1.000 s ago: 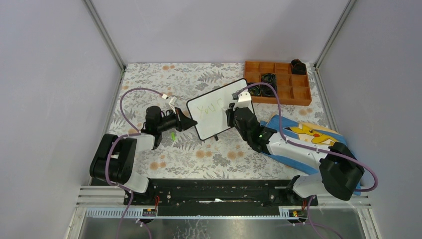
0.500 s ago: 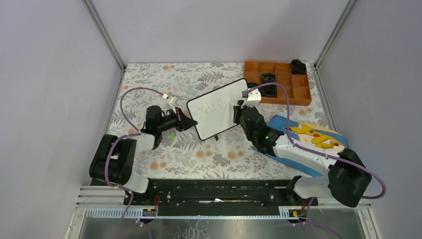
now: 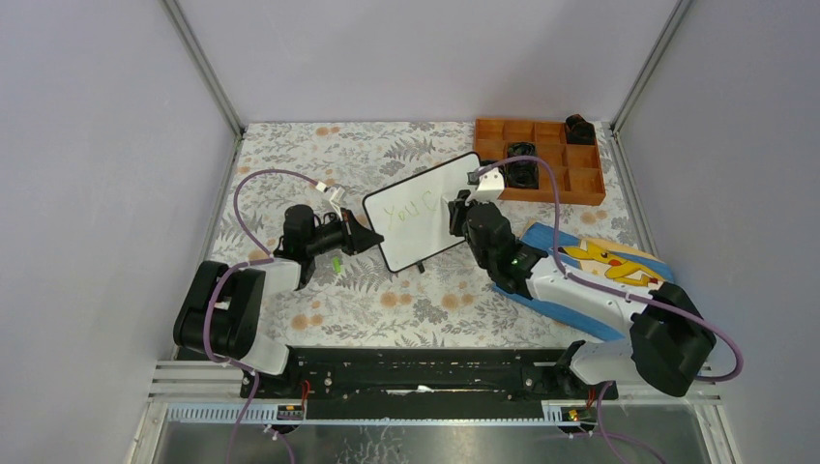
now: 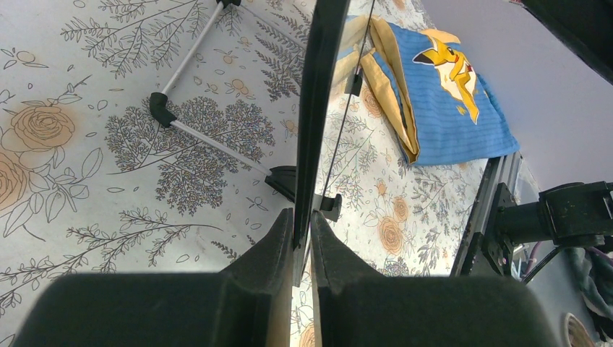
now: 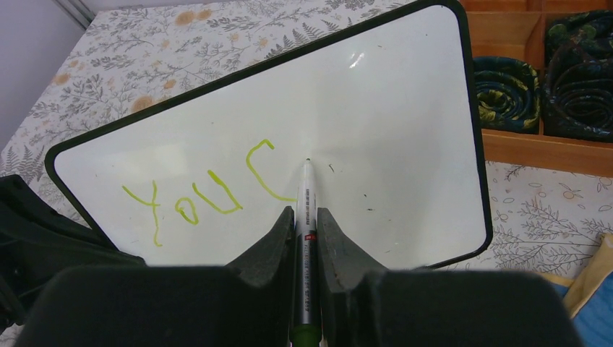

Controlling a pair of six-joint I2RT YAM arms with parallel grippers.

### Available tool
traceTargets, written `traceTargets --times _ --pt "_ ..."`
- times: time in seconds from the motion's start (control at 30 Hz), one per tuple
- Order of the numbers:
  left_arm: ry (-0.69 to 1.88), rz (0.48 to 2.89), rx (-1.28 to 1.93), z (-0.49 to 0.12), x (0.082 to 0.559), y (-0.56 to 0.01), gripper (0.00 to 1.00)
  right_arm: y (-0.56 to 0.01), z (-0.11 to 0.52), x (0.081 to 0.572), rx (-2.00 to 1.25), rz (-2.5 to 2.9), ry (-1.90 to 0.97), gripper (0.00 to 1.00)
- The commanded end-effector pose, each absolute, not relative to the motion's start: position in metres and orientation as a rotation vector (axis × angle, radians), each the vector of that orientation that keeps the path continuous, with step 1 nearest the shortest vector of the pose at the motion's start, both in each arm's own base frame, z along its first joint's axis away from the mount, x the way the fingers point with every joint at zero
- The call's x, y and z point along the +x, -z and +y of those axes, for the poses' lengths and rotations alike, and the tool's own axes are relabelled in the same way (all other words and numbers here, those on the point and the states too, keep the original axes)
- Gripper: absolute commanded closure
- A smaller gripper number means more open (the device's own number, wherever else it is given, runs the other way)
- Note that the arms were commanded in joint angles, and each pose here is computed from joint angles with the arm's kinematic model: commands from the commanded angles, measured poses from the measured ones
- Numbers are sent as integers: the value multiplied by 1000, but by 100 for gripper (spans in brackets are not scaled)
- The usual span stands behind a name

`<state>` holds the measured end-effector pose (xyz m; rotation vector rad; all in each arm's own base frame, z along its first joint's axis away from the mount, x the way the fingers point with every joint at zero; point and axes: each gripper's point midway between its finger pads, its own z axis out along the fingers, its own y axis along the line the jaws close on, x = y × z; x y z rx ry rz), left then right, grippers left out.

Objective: Write a sentence on the whiteboard

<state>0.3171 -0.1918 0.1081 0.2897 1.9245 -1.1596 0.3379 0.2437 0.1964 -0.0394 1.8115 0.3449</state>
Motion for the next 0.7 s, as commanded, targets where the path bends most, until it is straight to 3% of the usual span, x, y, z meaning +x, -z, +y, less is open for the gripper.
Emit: traceTargets --times 0.0,0.67 --pt "1099 1985 257 -186 320 -93 100 -228 255 350 0 1732 -412 100" --pt "1099 1986 256 -186 319 -93 100 -211 271 348 -84 1791 -444 100"
